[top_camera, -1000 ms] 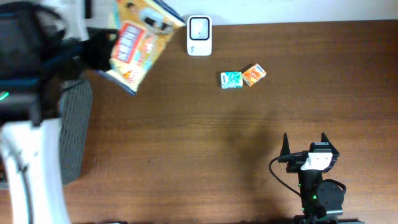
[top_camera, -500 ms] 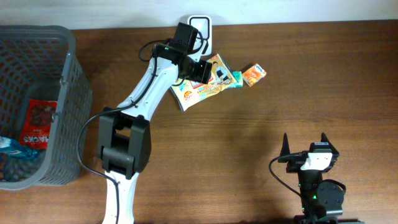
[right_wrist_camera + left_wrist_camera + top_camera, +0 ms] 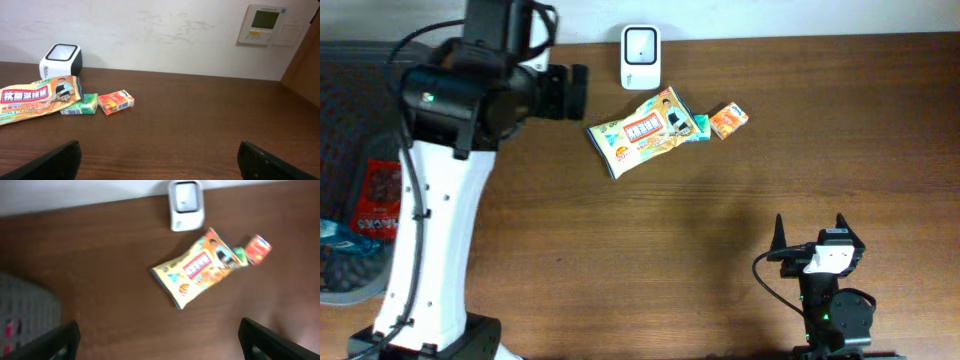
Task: Scan the item barcode
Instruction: 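Pick the yellow wet-wipes packet from the basket, place on table, then pick the red snack bag from the basket, place on table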
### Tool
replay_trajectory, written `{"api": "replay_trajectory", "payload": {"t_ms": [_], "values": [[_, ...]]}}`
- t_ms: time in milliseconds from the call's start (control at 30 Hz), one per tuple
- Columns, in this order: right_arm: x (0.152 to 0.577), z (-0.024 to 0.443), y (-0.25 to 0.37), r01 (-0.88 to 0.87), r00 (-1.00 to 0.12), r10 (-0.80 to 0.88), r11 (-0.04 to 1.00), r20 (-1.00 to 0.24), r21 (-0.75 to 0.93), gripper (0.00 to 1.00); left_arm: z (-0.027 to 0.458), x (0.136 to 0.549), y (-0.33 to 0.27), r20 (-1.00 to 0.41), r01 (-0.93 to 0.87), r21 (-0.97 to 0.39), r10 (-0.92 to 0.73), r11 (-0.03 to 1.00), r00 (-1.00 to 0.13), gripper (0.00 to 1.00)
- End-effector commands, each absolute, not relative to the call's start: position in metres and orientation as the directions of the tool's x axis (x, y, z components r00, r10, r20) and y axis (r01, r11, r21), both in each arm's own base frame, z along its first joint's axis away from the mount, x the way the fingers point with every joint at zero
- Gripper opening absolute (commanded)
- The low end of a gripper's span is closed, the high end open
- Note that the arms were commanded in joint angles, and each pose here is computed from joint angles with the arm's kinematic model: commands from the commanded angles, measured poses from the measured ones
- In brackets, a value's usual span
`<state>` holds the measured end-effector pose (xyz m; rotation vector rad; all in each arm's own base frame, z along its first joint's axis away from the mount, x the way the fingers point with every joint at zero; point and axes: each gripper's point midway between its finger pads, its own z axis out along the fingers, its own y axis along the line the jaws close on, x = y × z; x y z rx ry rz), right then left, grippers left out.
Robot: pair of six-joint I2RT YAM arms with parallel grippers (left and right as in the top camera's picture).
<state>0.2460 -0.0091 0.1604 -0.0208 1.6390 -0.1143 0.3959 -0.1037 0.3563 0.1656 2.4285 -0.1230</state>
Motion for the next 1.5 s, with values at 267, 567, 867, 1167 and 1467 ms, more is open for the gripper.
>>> {"api": "replay_trajectory", "payload": {"t_ms": [267,567,867,1167,1467], "values": [[0.246,0.157,-0.009,0.058,-0.079,-0.083,0.994,-0.993,-0.088,0.98,0.352,0.385,0.025,-0.579,-0.377,-0.174,-0.404,0.910,-0.708,0.99],[0.246,0.157,-0.009,0.058,-0.079,-0.083,0.994,-0.993,-0.088,0.98,0.365,0.361,0.215,-0.658,-0.751,-0.228,-0.666,0.620,-0.351,0.99],[0.246,0.157,-0.009,0.058,-0.079,-0.083,0.994,-0.993,-0.088,0.98,0.209,0.409,0.258,-0.390,-0.466,0.117,-0.391,0.877,-0.834,0.99],[0.246,0.157,-0.009,0.058,-0.079,-0.083,0.994,-0.993,-0.088,0.98,0.108,0.388,0.240,-0.141,-0.255,0.103,-0.240,0.961,-0.961,0.89],[0.246,0.157,-0.009,0.058,-0.079,-0.083,0.994,-0.993,-0.088,0.99,0.065,0.383,0.249,-0.118,-0.190,0.171,-0.172,0.967,-0.978,0.84]]}}
